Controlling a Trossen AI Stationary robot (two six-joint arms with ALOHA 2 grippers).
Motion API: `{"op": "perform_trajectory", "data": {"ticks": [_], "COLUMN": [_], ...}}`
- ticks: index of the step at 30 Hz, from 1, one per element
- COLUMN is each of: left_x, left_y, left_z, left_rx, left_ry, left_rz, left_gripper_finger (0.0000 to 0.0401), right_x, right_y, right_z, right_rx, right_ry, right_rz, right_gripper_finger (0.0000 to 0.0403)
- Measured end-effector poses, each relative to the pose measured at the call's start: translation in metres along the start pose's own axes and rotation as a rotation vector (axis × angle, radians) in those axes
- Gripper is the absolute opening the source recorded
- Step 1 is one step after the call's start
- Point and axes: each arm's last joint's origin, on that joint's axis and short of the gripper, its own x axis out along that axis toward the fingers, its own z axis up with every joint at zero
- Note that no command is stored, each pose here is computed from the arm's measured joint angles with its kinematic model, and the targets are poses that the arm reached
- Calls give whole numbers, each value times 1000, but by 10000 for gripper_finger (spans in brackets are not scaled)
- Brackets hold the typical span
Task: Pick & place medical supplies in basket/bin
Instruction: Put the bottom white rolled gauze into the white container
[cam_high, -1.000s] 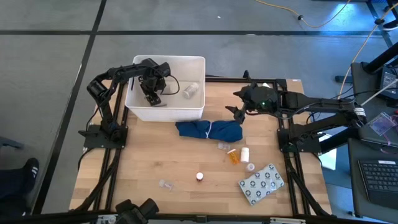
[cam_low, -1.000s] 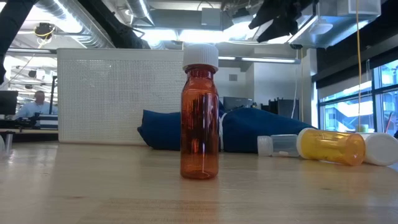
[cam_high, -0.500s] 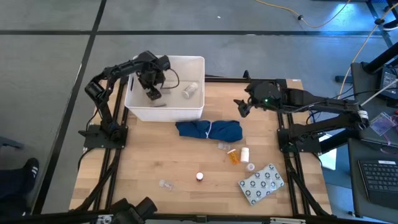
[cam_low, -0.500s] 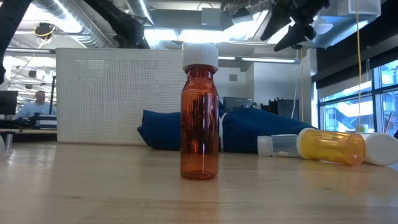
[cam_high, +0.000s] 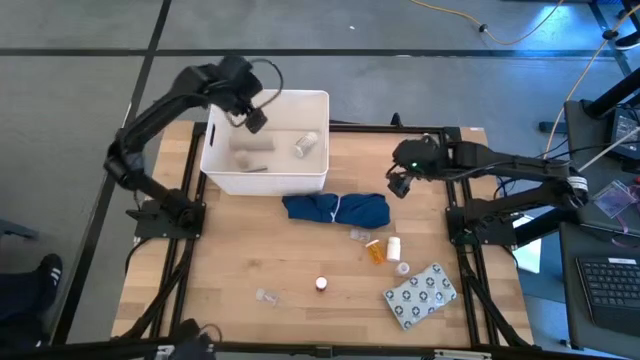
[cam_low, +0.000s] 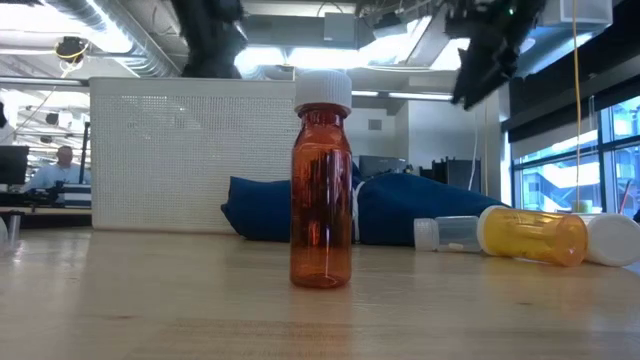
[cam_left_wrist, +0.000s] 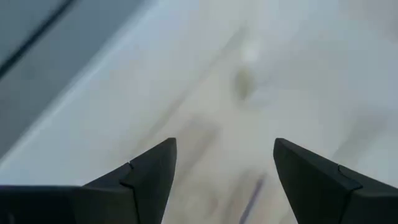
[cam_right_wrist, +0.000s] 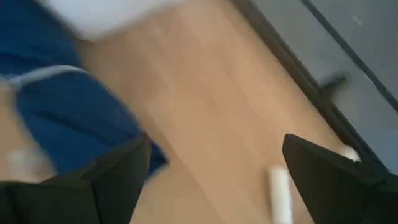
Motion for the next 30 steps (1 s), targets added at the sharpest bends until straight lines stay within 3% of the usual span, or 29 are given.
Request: {"op": "perform_trajectory", "data": {"ticks": [3,6,14,22,26,30], "left_x": [-27,-50,-82,-94,-95,-97], "left_y": [-9,-21,-54,-84,-95,-102], "left_z": [1,-3,-17,-27,-29,-31], "left_rx": [-24,-22,29,101,126,144], "left_ry": [-158,-247,-325,-332,-328,-329], "left_rz": [-92,-140,-249,-316,-336,-331], "left_gripper_finger": [260,260,260,260,260,260], "right_x": [14,29,76,114,128,141], "right_y": [-8,-16,-51,-80,-87,-90], "right_z": [-4,-3,1,-1,-5,-9], "right_rx": [50,72,137,109,100,68], "right_ry": [100,187,388,525,590,647], "right_rz": [-139,-187,-290,-263,-153,-136], "right_gripper_finger": [361,361,347,311,308,307]}}
